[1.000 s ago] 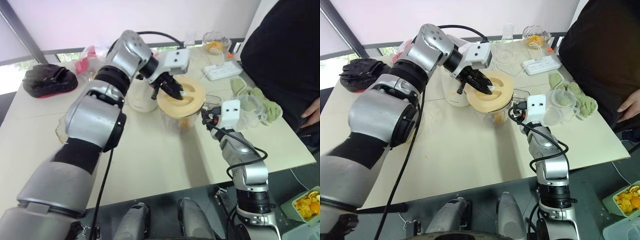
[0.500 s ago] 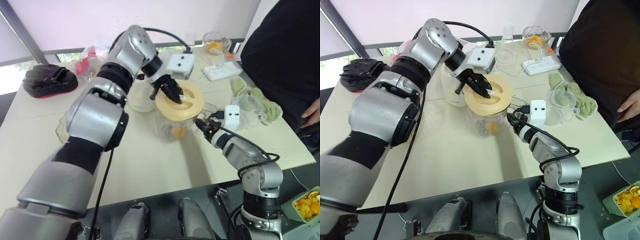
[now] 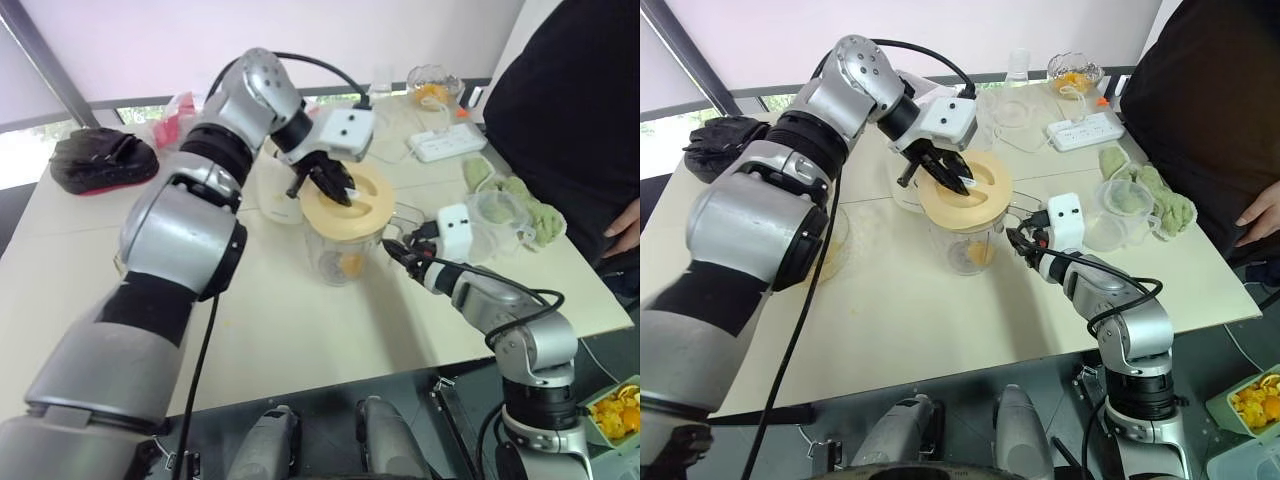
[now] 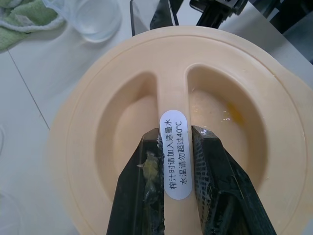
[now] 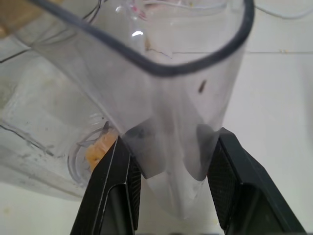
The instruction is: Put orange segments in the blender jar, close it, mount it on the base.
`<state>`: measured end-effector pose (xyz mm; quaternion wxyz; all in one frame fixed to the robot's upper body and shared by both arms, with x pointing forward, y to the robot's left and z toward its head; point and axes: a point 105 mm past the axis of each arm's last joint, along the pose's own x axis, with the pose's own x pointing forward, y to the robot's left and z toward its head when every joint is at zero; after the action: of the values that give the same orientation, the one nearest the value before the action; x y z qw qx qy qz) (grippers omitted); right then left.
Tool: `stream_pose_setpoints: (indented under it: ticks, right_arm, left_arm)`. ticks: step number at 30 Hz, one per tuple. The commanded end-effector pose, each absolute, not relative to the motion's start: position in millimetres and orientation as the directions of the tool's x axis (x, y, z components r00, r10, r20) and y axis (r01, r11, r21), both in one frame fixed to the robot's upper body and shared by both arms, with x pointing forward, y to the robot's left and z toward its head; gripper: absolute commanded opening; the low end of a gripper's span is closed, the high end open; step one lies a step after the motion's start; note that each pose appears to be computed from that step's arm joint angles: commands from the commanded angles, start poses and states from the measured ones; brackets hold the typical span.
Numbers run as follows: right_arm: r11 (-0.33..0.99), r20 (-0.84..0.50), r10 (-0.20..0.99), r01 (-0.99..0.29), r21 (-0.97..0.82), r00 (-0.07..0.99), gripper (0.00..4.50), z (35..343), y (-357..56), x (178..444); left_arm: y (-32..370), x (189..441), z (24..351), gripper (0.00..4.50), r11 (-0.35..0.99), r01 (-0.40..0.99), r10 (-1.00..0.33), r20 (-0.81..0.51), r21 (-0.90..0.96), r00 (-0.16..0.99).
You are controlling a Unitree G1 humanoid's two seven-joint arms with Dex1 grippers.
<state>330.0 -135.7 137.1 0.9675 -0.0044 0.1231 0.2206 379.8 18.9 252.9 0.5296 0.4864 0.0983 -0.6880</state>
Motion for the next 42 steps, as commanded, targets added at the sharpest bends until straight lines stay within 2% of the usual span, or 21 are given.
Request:
stream_pose_setpoints:
  ticks: [1,6,11,16,19,26,36,42]
  right_arm:
    - [0.772,-0.016,0.633,-0.633,-0.057,0.774,1.70,198,-93,315]
    - [0.746,-0.020,0.661,-0.660,-0.094,0.750,1.70,202,-88,315]
    - [0.730,-0.024,0.676,-0.674,-0.115,0.736,1.70,203,-87,314]
    - [0.739,-0.029,0.665,-0.663,-0.121,0.746,1.70,202,-92,316]
    - [0.750,-0.030,0.652,-0.650,-0.120,0.758,1.70,200,-95,319]
    - [0.756,-0.029,0.645,-0.643,-0.124,0.764,1.70,196,-93,320]
    - [0.753,-0.028,0.648,-0.646,-0.125,0.761,1.70,193,-91,321]
    - [0.755,-0.022,0.647,-0.644,-0.125,0.762,1.70,194,-91,321]
  left_arm:
    - [43,383,215,0.24,-0.444,0.853,-0.506,-0.862,0.275,0.014]
    - [54,383,200,0.24,-0.451,0.860,-0.468,-0.884,0.238,0.000]
    - [53,382,203,0.24,-0.482,0.836,-0.479,-0.878,0.263,0.000]
    - [43,379,216,0.24,-0.488,0.819,-0.537,-0.844,0.303,-0.007]
    - [30,376,231,0.24,-0.440,0.843,-0.615,-0.788,0.309,-0.033]
    - [21,370,256,0.24,-0.360,0.893,-0.706,-0.705,0.271,-0.071]
    - [18,367,275,0.24,-0.349,0.892,-0.722,-0.689,0.287,-0.061]
    - [18,363,273,0.24,-0.428,0.841,-0.694,-0.717,0.330,-0.072]
